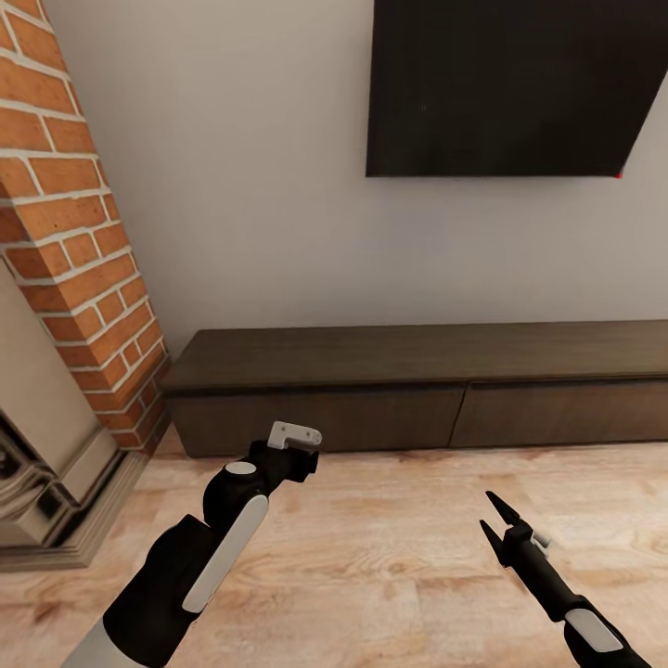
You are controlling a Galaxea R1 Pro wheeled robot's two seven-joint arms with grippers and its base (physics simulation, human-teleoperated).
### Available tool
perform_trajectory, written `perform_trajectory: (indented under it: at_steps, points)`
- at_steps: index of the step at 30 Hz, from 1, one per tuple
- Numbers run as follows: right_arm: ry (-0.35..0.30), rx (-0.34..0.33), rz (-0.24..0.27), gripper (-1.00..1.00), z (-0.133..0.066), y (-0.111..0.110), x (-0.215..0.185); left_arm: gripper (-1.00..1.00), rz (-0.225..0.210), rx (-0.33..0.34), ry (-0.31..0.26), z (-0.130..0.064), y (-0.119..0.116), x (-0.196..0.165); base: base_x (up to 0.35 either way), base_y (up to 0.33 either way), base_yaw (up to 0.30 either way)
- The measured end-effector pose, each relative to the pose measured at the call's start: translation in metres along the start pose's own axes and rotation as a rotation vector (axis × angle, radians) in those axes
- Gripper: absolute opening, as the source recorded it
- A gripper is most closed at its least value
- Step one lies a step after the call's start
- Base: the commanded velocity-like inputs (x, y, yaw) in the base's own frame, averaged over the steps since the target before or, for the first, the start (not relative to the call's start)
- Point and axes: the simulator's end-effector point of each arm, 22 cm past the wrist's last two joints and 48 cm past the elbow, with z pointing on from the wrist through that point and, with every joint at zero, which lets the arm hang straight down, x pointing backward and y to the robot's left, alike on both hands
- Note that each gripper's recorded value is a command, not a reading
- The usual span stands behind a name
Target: Place each of the two pumpkins and all three candles from the living room inside a cabinet in the living room (use any cabinet), then make sure every cabinet is closed, and position the cauldron so it is next to a table in the living room.
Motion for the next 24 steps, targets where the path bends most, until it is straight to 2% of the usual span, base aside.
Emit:
perform_trajectory:
  at_steps: [5, 10, 13, 21, 24]
  points:
    - [-0.001, -0.003, -0.001, 1.0, 0.0, 0.001, 0.0, 1.0, 0.005, 0.004, -0.001, -0.001, -0.002, 0.0, 0.296, 0.137, 0.0]
    - [0.004, -0.082, -0.005, 1.0, 0.0, 0.018, 0.002, 1.0, 0.011, 0.009, -0.002, -0.001, -0.005, 0.0, 0.304, 0.124, 0.0]
    - [-0.008, -0.109, -0.026, 1.0, -0.001, 0.024, 0.0, 1.0, 0.011, 0.011, -0.003, -0.001, -0.006, 0.0, 0.256, 0.05, 0.0]
    - [-0.024, -0.12, -0.049, 1.0, 0.0, 0.025, 0.001, 1.0, 0.012, 0.012, -0.003, -0.001, -0.006, 0.0, 0.119, 0.009, 0.0]
    - [-0.024, -0.102, -0.05, 1.0, 0.001, 0.022, -0.001, 1.0, 0.012, 0.011, -0.002, -0.001, -0.006, 0.0, 0.022, 0.001, 0.0]
